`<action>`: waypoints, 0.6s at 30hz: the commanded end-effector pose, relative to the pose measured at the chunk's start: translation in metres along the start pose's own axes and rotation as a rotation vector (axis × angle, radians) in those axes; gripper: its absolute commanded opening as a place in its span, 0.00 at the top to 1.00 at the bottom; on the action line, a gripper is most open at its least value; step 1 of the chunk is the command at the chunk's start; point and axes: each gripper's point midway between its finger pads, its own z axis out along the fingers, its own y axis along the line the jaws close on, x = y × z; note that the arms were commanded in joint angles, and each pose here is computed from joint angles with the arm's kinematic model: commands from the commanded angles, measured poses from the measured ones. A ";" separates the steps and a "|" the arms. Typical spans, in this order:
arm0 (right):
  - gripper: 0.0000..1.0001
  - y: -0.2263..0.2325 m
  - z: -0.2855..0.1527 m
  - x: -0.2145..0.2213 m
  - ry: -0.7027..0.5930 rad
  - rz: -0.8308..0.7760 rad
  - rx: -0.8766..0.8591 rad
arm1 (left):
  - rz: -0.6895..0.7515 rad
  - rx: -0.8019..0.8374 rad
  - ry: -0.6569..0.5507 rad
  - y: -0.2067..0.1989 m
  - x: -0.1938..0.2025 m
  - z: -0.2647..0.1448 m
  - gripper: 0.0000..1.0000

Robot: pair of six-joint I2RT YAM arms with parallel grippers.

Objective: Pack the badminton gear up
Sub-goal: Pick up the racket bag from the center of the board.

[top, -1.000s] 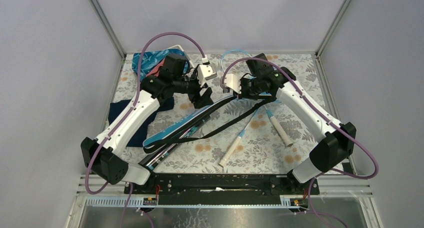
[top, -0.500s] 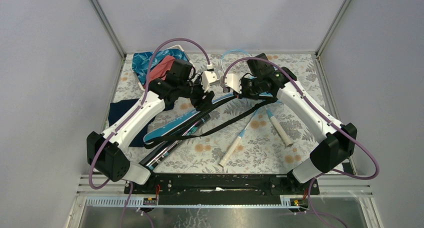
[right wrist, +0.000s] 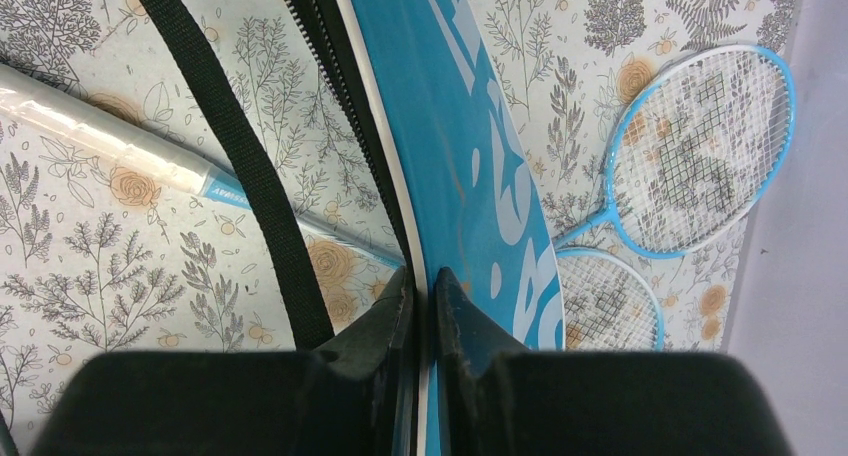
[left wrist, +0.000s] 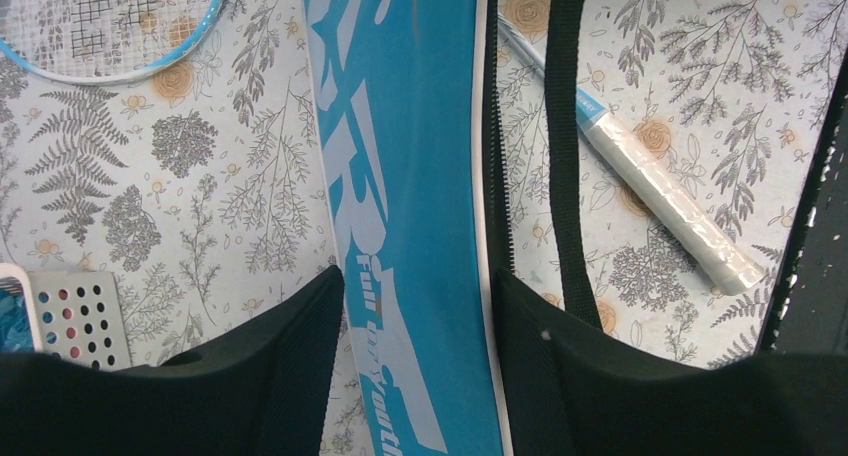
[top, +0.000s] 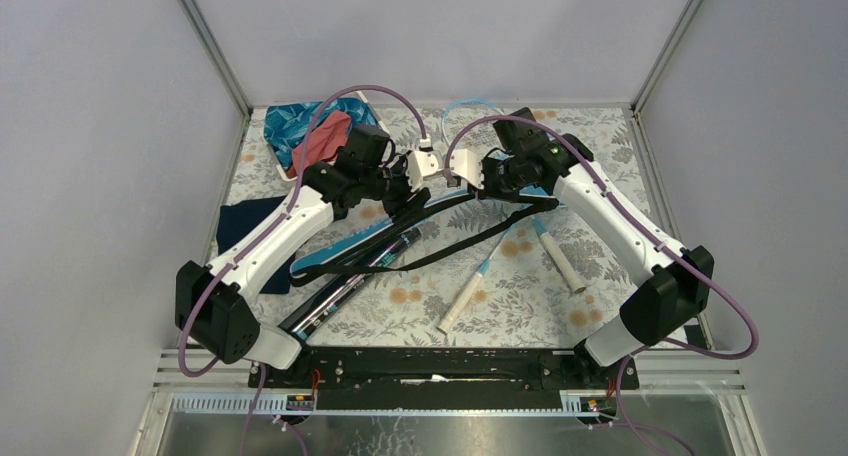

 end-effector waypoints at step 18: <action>1.00 0.012 -0.007 -0.010 -0.058 -0.023 -0.009 | 0.066 -0.022 0.013 0.009 -0.001 0.005 0.27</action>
